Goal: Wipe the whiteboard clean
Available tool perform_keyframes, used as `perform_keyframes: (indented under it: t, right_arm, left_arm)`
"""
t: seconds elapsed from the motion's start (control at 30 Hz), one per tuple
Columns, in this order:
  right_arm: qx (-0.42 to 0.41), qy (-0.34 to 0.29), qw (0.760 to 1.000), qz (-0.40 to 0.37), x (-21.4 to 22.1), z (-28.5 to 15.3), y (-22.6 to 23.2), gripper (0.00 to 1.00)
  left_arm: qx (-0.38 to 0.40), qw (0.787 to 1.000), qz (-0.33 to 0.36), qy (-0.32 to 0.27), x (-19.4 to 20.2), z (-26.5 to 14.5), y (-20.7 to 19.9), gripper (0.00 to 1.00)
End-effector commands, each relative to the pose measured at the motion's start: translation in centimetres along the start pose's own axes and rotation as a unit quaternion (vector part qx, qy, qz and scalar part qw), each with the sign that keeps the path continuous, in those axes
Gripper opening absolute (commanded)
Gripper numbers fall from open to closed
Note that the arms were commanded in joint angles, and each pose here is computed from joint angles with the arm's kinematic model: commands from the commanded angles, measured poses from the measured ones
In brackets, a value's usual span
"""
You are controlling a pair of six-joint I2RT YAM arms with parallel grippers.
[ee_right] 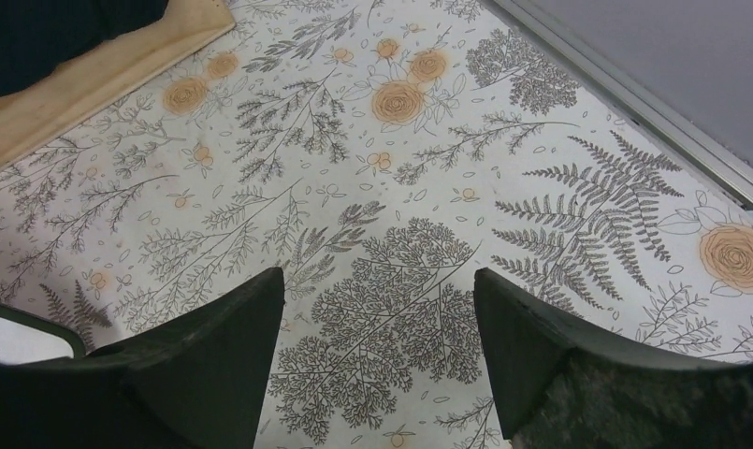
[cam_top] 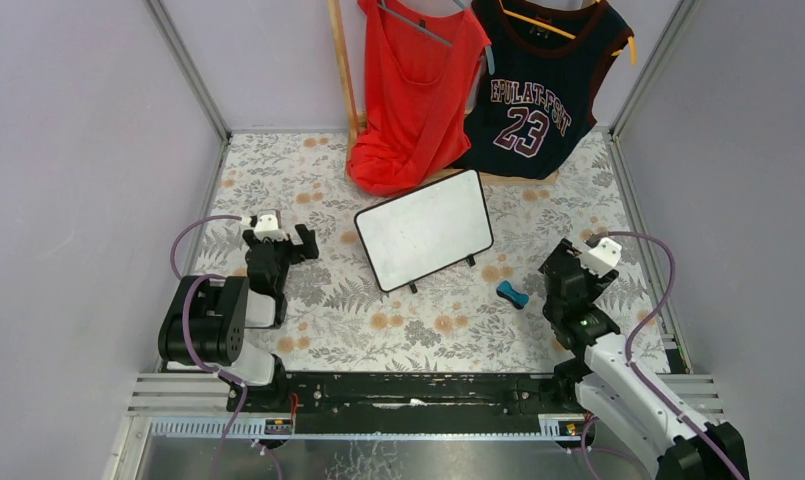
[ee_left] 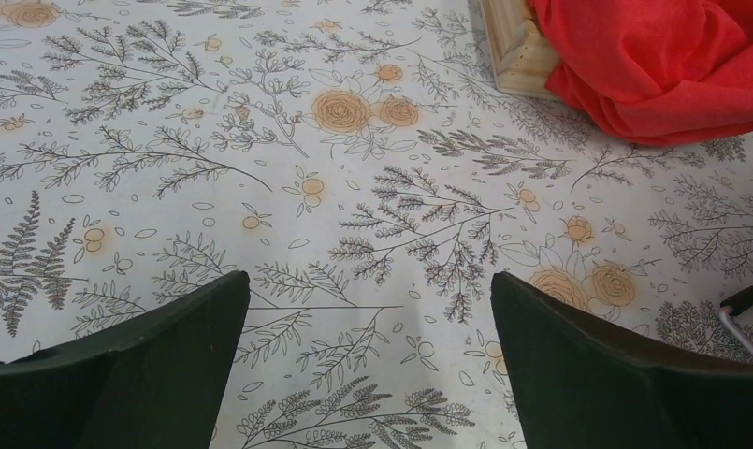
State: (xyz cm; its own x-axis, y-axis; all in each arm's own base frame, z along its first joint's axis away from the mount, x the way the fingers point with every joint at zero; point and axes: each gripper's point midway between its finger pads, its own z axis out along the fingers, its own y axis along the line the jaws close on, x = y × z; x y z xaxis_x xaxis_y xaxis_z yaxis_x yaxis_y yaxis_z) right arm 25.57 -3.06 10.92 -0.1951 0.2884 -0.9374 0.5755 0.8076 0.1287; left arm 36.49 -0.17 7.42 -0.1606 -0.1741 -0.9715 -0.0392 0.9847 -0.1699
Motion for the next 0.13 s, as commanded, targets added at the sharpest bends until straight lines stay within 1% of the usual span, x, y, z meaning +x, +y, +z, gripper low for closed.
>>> perform_keyframes:
  t: [0.0,0.1]
  right_arm:
    - [-0.004,-0.019,1.000,-0.001,-0.75,0.20,0.29,0.80]
    - [-0.004,-0.007,1.000,-0.022,-0.58,0.31,0.54,0.82]
  left_arm:
    - [-0.003,0.999,0.012,-0.049,-2.62,0.59,-0.04,1.00]
    - [-0.003,0.999,0.012,-0.049,-2.62,0.57,-0.03,1.00]
